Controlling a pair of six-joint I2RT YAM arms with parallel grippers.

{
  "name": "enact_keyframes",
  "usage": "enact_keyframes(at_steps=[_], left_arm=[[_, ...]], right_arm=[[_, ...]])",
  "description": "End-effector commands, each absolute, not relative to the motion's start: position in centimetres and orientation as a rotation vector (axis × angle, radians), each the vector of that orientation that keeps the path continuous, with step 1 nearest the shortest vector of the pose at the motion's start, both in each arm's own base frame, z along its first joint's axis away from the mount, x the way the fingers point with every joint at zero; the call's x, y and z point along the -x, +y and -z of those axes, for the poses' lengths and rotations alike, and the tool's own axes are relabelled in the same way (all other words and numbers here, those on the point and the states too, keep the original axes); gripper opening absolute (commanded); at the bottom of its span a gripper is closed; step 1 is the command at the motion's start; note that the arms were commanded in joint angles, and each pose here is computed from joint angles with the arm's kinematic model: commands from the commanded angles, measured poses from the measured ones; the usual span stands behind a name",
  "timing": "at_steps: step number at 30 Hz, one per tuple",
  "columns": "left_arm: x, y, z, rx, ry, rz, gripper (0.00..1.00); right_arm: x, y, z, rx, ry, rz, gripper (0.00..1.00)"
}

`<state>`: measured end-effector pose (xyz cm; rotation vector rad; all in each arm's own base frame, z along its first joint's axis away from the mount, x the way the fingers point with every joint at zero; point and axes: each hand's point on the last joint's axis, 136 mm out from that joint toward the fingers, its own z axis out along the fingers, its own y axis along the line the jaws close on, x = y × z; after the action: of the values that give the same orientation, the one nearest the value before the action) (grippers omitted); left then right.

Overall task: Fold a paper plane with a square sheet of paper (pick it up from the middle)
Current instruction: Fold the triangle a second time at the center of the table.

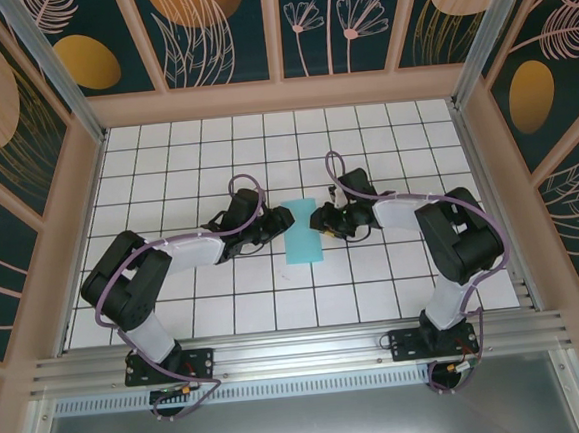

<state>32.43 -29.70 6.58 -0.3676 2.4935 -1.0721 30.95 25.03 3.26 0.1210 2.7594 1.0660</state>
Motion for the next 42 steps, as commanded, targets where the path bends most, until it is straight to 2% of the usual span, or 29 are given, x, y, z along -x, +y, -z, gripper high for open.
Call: enact_keyframes(at_steps=[1,7,15,31,42], left_arm=[[-32.6,-29.4,-6.0,0.377,2.499,1.054,0.48],[-32.5,-29.5,-6.1,0.372,2.5,1.057,0.48],[-32.6,-29.4,-6.1,0.37,2.497,1.05,0.47],[-32.5,-29.3,-5.1,0.389,2.516,1.043,0.47],[-32.4,-29.5,-4.7,0.394,2.526,1.054,0.48]], right_arm=[[-30.5,25.3,-2.5,-0.129,2.773,-1.091,0.4],[-30.4,25.0,-2.2,-0.138,2.785,-1.067,0.4],[-31.5,25.5,-5.2,-0.096,2.705,-1.107,0.4],[-30.6,25.2,-2.1,-0.131,2.783,-1.076,0.39],[-30.4,25.1,-1.8,-0.147,2.776,-1.086,0.39]])
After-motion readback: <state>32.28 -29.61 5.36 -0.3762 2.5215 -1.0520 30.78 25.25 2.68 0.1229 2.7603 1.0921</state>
